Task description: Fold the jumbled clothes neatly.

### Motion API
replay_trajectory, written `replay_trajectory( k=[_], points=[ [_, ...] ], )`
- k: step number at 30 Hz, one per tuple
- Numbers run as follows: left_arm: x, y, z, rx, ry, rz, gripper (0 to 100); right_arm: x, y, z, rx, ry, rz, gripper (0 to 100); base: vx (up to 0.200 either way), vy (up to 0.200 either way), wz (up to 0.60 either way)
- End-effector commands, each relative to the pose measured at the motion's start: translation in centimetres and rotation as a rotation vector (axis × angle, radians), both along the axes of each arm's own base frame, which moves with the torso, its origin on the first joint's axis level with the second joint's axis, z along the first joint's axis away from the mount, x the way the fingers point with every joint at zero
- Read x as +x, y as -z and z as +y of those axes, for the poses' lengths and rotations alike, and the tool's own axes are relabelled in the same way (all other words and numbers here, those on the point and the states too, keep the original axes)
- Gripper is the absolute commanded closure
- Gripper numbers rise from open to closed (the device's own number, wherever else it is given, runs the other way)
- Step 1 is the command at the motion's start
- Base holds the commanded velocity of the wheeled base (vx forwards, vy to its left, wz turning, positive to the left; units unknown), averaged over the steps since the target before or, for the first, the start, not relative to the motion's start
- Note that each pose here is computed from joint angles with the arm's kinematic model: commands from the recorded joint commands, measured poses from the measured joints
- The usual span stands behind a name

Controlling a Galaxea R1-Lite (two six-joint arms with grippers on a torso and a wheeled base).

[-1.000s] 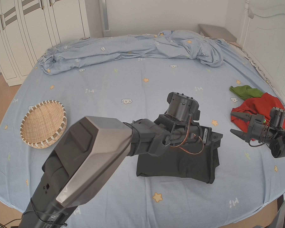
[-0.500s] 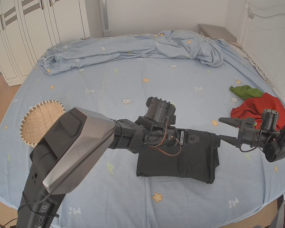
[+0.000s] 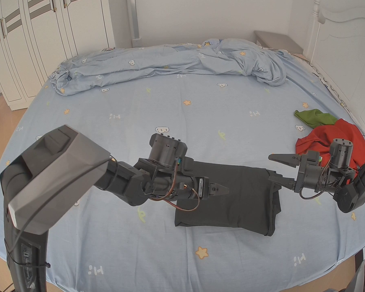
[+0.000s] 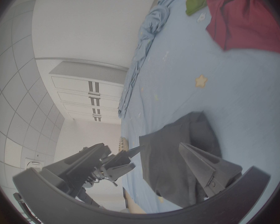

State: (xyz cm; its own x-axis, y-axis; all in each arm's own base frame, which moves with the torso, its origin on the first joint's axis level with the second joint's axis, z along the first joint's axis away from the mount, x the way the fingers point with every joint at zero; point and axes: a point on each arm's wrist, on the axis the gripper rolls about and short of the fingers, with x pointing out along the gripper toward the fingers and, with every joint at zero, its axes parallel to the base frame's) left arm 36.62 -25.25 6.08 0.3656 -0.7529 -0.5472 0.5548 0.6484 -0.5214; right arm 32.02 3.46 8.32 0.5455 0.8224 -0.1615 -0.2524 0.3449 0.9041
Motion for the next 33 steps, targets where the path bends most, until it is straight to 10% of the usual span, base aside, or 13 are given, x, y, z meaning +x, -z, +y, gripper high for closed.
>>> replay_trajectory(
  k=[1,21,28,33],
  points=[
    [-1.3,-1.7,1.5,-0.031,-0.009,-0.022,0,-0.8,-1.9,0.3,-0.004,0.004,-0.063,0,0.000,0.000,0.00],
    [-3.4,-0.7,2.3,-0.050,-0.004,-0.033,0,1.0,-6.4,3.3,-0.161,0.374,0.013,0,0.000,0.000,0.00],
    [-3.6,0.0,2.3,-0.040,-0.003,-0.014,0,2.1,-6.0,6.1,-0.422,0.464,0.117,0,0.000,0.000,0.00],
    [-3.7,0.5,2.3,-0.036,-0.003,-0.007,0,0.6,-7.0,6.6,-0.438,0.333,0.211,0,0.000,0.000,0.00]
  ],
)
